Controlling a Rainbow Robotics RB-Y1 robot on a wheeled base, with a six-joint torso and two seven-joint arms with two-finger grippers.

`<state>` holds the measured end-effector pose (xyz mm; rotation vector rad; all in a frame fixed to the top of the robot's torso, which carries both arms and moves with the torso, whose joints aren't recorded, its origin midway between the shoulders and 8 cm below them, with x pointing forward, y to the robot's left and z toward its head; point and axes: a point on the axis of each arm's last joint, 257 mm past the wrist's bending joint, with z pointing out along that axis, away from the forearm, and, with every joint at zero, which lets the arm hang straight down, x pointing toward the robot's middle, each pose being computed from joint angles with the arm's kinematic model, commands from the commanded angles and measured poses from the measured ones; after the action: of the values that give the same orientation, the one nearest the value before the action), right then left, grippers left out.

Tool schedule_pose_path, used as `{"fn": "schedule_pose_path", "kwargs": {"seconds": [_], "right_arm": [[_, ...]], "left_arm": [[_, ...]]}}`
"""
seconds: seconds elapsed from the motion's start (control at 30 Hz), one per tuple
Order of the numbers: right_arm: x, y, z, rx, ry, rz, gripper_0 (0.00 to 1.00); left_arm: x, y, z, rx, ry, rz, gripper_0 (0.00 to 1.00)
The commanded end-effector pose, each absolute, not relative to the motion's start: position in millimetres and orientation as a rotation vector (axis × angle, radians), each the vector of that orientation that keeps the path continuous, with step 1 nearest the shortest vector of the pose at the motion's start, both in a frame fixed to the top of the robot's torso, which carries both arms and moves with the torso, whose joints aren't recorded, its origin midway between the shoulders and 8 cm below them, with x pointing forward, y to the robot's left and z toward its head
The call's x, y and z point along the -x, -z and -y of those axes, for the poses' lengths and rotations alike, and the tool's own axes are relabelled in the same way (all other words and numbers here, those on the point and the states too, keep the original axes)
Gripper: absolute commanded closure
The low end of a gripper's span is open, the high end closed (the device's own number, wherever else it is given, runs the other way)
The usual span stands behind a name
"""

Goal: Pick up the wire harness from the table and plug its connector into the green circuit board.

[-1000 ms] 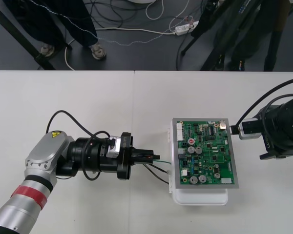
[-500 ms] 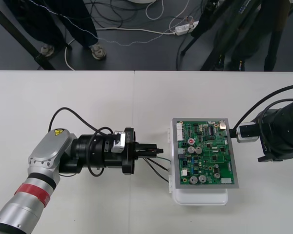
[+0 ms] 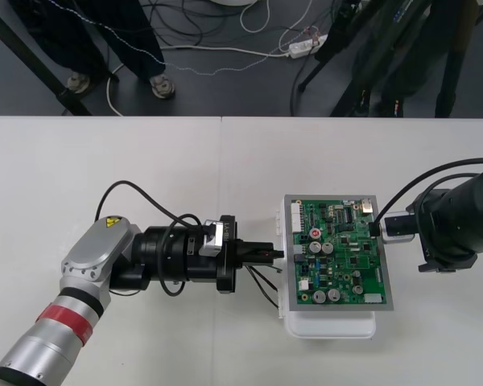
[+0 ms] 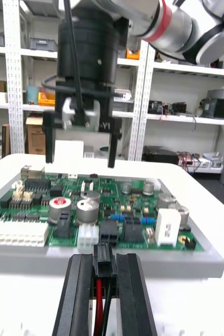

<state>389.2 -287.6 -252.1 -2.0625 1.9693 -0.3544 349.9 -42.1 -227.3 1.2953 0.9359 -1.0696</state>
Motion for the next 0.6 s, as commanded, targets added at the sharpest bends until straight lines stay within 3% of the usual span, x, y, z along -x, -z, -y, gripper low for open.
{"fn": "schedule_pose_path", "kwargs": {"seconds": [0.03,0.6], "right_arm": [[-376,270,280,2.123,0.327,-1.961,0.0],[-378,266,260,2.095,0.307,-1.93,0.0]], "left_arm": [[-351,207,70,-1.303,1.041,-0.851,1.0],[-351,210,75,-1.307,1.036,-0.858,1.0]]}}
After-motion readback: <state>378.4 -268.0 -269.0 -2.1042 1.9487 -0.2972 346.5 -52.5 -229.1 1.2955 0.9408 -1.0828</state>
